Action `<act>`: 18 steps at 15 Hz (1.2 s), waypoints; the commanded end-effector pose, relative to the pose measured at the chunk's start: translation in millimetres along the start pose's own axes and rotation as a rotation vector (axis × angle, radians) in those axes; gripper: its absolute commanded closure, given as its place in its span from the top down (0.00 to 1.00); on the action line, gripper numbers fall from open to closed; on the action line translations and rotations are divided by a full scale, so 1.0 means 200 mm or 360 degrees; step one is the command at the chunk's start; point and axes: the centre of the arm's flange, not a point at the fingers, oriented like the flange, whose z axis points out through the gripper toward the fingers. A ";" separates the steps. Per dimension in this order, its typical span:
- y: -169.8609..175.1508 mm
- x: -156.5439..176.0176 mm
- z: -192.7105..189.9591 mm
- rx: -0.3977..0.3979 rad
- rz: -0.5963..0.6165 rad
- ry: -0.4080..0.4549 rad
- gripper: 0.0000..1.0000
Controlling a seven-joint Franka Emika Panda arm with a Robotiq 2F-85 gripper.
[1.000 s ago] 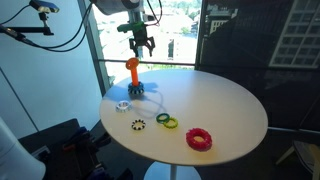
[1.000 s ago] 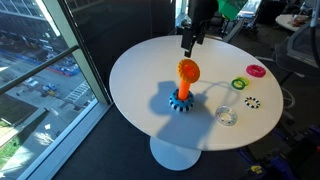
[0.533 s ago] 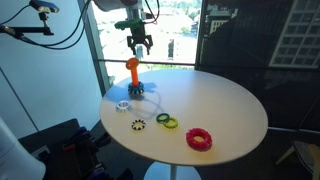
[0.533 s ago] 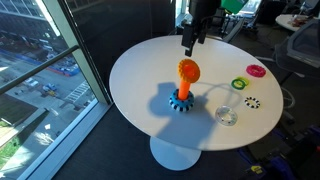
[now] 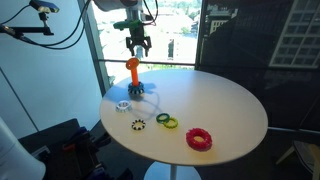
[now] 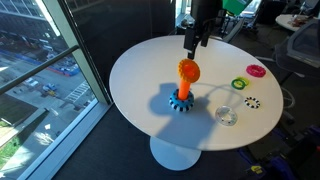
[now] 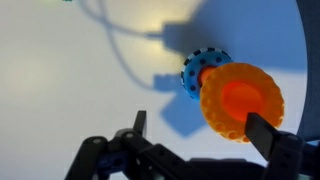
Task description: Put the orange ring on the stack
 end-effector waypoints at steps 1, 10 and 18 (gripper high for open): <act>-0.01 0.00 0.00 0.0013 0.0022 0.0017 1.00; -0.03 0.04 0.06 0.0018 -0.0002 0.0072 1.00; -0.03 0.08 0.12 0.0008 -0.0013 0.0124 1.00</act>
